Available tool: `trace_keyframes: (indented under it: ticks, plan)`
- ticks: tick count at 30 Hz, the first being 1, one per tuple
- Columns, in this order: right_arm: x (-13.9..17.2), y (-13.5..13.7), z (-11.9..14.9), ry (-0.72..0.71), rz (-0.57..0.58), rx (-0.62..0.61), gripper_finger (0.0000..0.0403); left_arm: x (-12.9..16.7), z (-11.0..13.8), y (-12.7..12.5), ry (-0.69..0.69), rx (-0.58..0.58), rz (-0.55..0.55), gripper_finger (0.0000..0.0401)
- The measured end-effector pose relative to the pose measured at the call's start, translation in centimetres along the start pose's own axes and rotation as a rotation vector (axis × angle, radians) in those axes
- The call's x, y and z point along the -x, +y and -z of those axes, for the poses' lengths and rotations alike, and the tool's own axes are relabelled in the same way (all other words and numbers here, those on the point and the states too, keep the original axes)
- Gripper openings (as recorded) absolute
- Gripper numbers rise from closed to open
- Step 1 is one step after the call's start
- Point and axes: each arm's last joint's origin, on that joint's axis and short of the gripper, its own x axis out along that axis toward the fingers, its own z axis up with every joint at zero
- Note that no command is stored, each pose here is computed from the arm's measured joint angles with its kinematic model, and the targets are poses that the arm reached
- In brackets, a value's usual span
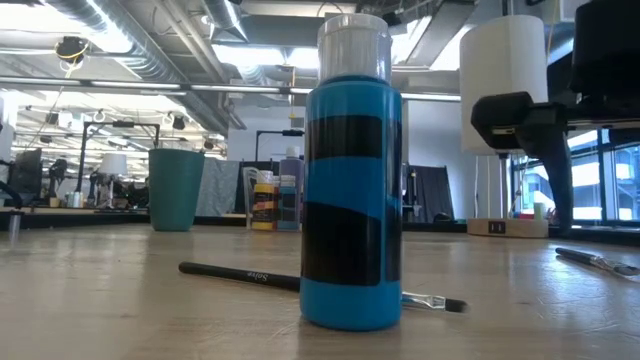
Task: Pick & Place Paint Supplies
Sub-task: Put the silver paint brush into the green cup
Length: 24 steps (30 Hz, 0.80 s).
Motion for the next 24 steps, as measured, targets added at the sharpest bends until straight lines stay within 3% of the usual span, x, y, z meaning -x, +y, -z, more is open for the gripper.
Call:
trace_keyframes:
  ticks: [7,24]
  plan:
    - [-1.9,0.1,0.2,0.070,-0.030,-0.009,0.0257,0.0,0.0,0.0,0.001,0.000,0.001,0.0127]
    - [-2.1,-0.3,0.4,0.075,-0.067,-0.076,0.0257,0.0,0.0,-0.1,0.009,0.024,0.025,0.0127]
